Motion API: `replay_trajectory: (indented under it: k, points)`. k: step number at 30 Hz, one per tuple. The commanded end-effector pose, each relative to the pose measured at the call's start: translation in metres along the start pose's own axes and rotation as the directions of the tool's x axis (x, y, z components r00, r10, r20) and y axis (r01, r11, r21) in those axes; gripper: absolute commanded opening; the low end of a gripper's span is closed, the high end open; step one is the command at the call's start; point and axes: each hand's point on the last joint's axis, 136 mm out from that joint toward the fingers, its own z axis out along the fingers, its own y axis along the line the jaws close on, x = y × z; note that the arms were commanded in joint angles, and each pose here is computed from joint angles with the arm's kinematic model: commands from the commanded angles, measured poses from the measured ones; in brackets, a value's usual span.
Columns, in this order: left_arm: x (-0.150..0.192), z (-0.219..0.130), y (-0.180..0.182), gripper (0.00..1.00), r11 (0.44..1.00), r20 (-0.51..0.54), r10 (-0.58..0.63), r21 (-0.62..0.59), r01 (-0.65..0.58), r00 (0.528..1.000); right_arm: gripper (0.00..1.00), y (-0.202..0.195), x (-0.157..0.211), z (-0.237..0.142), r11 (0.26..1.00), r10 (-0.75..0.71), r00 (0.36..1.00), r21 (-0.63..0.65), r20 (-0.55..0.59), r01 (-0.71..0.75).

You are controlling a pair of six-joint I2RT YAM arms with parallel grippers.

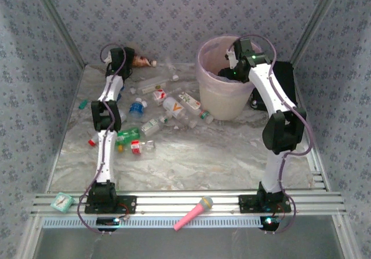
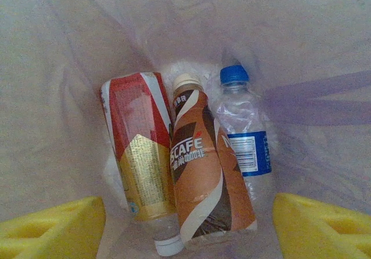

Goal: Put the plastic bottles in the bin

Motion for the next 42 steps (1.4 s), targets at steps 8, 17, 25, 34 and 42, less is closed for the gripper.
replay_trajectory:
  k: [8,17,25,34,42]
  points:
    - [0.026,0.021,0.05,0.59,0.994,-0.063,-0.1,-0.047,0.097,0.993,0.77,-0.004,-0.014,-0.038,0.999,-0.01,0.995,0.041,0.101,0.006]
    - [0.016,-0.004,0.018,0.52,0.996,-0.068,-0.088,0.024,0.09,0.994,0.78,0.0,-0.018,-0.053,1.0,-0.002,0.991,0.02,0.134,-0.001]
    - [-0.007,-0.054,-0.046,0.51,0.982,-0.043,-0.059,0.175,0.066,0.997,0.95,-0.003,-0.04,-0.102,0.999,0.033,0.976,0.0,0.217,-0.033]
    - [-0.039,-0.134,-0.098,0.47,0.907,0.008,-0.146,0.402,0.13,0.989,1.0,0.016,-0.038,-0.174,0.999,0.03,0.945,-0.051,0.326,-0.013]
    - [-0.024,-0.228,-0.131,0.39,0.849,-0.102,-0.126,0.503,0.16,0.987,1.0,0.076,-0.017,-0.215,0.969,-0.047,0.931,-0.21,0.362,0.13]
